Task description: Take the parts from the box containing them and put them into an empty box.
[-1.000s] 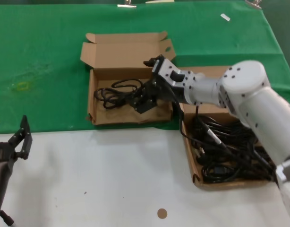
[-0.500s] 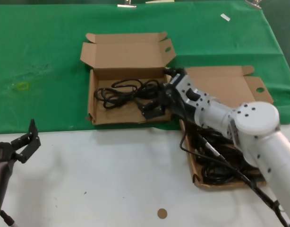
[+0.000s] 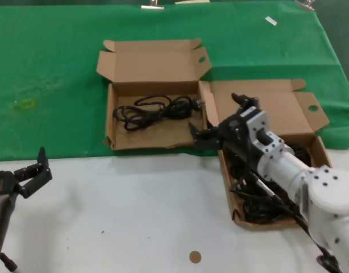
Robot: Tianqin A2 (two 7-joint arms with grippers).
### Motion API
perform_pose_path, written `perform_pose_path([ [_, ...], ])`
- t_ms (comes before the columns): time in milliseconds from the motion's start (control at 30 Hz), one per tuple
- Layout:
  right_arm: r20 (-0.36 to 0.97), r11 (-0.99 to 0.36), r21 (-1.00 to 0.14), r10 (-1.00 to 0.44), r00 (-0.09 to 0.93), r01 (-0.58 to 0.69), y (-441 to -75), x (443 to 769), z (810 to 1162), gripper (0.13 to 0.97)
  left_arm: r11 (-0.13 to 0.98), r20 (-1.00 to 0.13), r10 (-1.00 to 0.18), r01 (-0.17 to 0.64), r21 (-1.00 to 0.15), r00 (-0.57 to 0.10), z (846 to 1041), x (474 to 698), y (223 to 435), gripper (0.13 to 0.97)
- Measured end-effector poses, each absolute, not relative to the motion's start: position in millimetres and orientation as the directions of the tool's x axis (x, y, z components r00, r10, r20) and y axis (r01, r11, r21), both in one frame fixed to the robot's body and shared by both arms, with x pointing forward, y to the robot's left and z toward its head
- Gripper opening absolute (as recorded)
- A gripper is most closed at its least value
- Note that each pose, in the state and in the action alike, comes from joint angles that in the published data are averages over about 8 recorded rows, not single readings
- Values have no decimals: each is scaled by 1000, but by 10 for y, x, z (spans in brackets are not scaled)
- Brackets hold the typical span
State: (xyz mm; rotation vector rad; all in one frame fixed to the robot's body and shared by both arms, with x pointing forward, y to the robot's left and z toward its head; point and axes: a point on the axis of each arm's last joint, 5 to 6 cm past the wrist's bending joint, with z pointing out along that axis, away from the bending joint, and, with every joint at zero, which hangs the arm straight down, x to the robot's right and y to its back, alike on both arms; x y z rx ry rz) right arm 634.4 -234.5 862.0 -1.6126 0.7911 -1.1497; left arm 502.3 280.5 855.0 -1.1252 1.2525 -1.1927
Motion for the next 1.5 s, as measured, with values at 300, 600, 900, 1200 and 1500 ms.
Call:
perform_pose_path([
  [300, 220, -223, -975, -948, 229, 12, -2520, 5908, 8523, 966, 70, -71, -997, 22, -997, -35, 8550, 5022, 2804, 940],
  [600, 133, -132, -991, -984, 116, 12, -2689, 5436, 8505, 966, 70, -71, -997, 22, -997, -35, 8550, 5022, 2804, 966],
  [900, 94, -93, -996, -993, 65, 18, -2761, 5216, 8529, 966, 70, -71, -997, 22, -997, -35, 8550, 5022, 2804, 966],
  [1200, 93, -92, -996, -994, 64, 18, -2762, 5213, 8530, 966, 70, -71, -997, 22, -997, -35, 8550, 5022, 2804, 966],
  [1500, 93, -92, -996, -994, 64, 18, -2762, 5213, 8530, 966, 70, -71, -997, 22, -997, -35, 8550, 5022, 2804, 966],
])
